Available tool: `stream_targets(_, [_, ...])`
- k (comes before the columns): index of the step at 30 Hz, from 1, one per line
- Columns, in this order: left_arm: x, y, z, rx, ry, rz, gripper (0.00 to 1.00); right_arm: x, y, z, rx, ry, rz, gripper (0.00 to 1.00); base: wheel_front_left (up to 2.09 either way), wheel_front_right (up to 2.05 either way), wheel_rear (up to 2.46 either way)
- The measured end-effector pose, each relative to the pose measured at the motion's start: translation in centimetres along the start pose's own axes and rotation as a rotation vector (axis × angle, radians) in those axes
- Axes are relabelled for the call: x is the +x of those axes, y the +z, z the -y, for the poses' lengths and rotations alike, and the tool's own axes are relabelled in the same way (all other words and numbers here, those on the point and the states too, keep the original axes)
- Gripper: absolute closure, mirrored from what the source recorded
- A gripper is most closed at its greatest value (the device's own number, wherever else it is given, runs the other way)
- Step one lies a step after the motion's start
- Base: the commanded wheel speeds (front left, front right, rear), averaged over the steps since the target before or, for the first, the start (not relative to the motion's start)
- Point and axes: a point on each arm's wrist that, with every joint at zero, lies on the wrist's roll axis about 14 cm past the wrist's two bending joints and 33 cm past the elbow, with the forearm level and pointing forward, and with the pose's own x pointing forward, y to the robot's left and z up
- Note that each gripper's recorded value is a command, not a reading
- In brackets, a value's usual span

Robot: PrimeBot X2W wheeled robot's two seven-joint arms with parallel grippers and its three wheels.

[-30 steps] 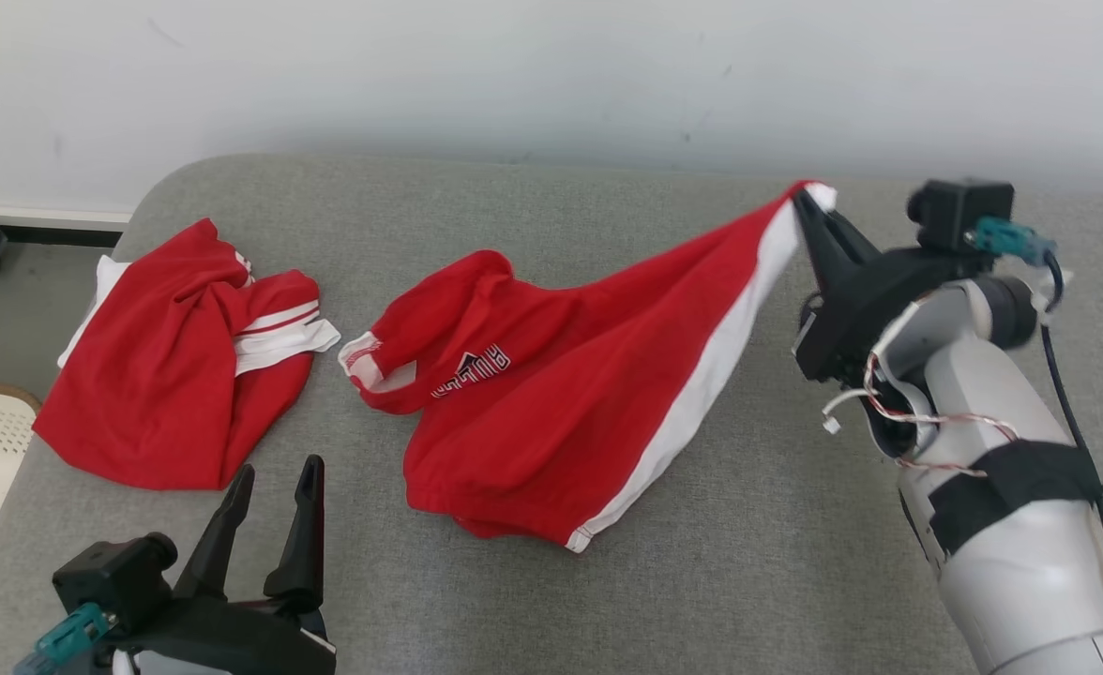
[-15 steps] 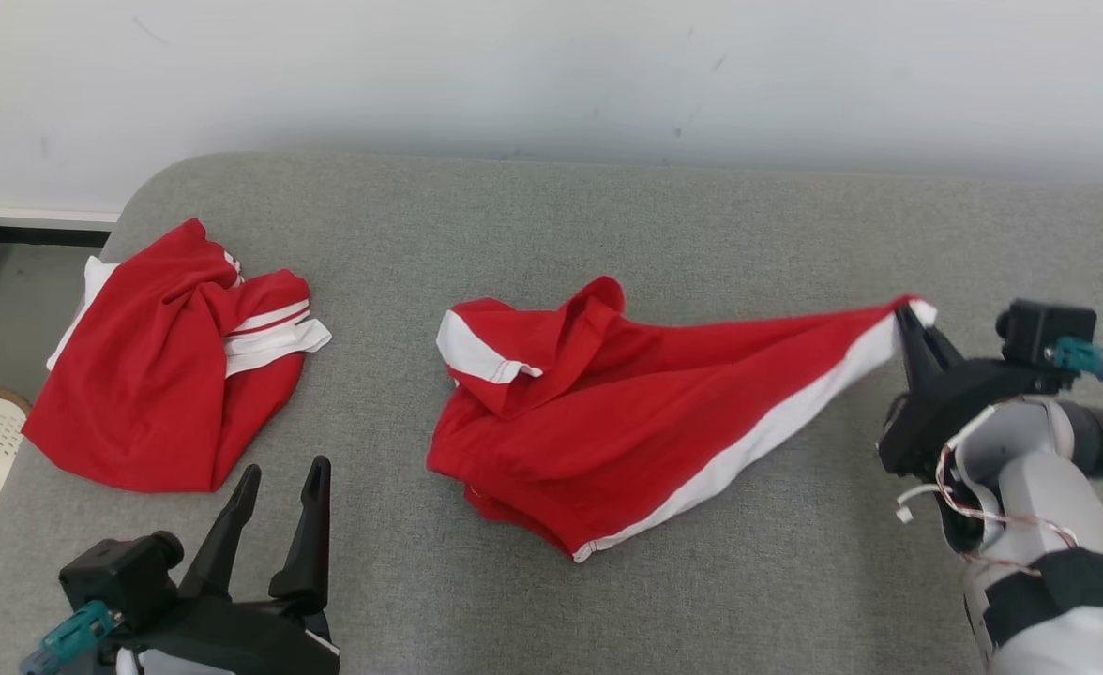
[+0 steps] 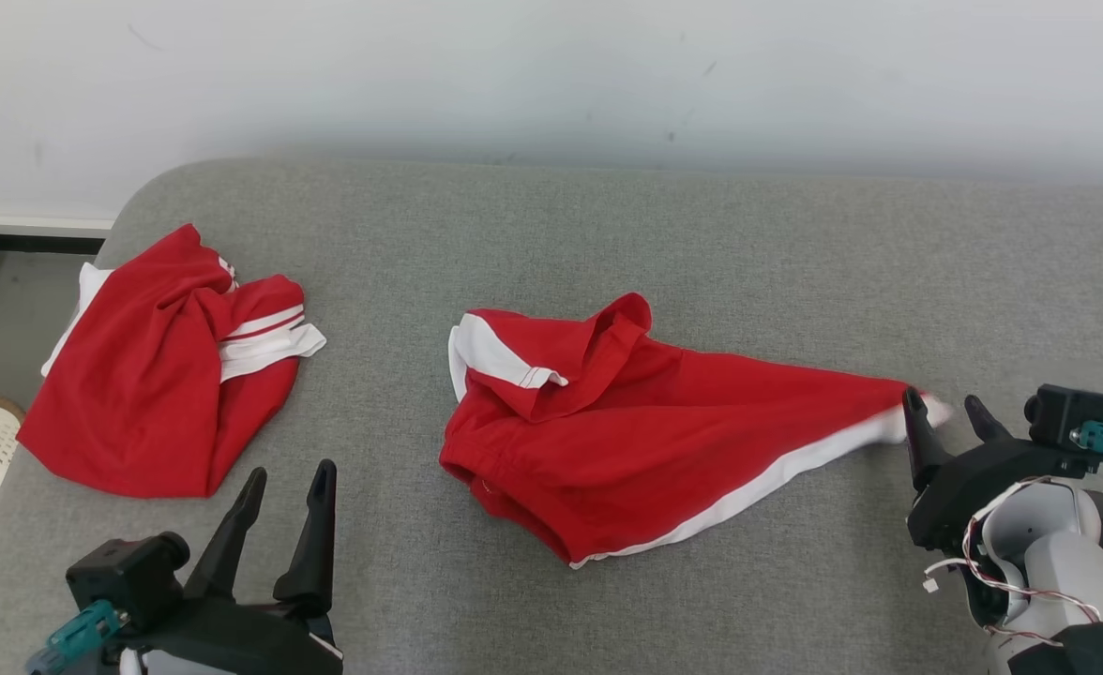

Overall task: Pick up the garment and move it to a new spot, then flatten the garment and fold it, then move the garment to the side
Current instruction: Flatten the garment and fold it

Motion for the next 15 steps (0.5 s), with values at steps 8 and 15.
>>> stream_targets(8, [0.0, 0.2, 0.6, 0.01, -0.024, 0.013, 0.0, -0.8, 0.8, 0.1, 0.051, 0.006, 0.05, 0.0, 0.0, 0.0, 0.0])
stream_targets(15, [0.3, 1.3, 0.5, -0.031, 0.01, 0.081, 0.0, -1.7, 3.2, -1.0, 0.167, 0.06, 0.18, 0.0, 0.0, 0.0, 0.0])
